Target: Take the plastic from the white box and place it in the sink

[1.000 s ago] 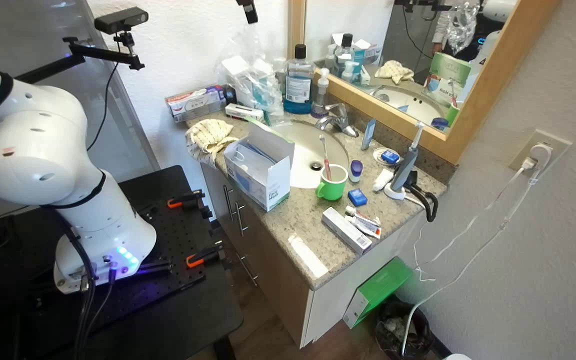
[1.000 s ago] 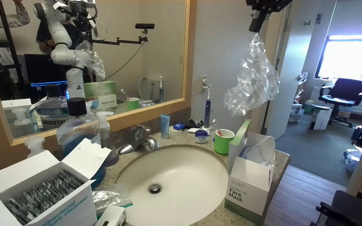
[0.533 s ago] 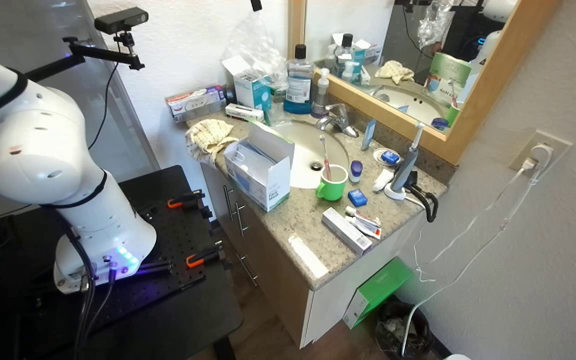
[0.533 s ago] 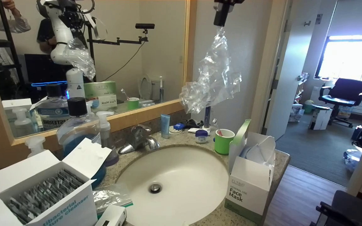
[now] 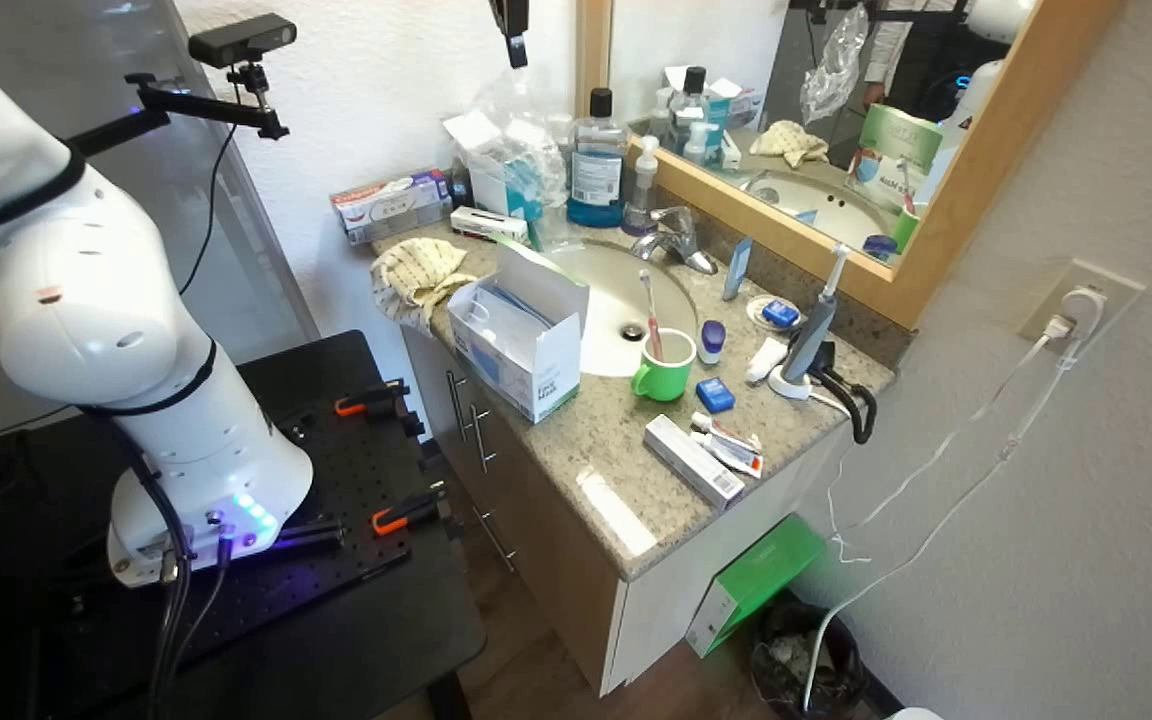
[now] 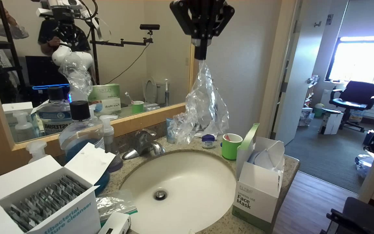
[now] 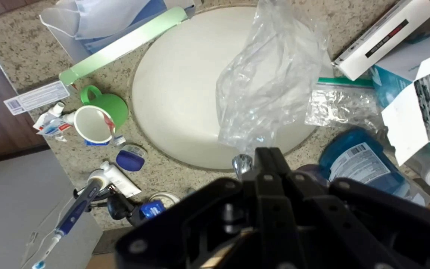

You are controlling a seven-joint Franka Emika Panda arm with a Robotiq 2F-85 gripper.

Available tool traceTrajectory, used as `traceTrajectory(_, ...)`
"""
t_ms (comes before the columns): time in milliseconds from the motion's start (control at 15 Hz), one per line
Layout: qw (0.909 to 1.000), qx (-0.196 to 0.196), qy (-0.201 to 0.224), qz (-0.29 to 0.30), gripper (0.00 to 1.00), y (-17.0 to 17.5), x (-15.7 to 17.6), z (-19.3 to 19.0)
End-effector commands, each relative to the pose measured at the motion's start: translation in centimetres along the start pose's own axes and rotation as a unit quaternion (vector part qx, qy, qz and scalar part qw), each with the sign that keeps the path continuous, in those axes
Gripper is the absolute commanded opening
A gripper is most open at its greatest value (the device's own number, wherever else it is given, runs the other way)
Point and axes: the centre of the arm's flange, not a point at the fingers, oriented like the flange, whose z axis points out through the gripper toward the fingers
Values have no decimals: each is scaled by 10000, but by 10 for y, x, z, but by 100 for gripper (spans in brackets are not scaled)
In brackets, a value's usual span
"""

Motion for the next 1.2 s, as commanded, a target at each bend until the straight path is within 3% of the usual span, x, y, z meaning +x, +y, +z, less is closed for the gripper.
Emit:
traceTrajectory(0,9993,-179,-140,-297,0,-13,1,27)
traceTrajectory(533,9962,-316,-512,-623,0,-33,5,73)
traceTrajectory(1133,9917,-166,-980,-815,0,-24,57,119)
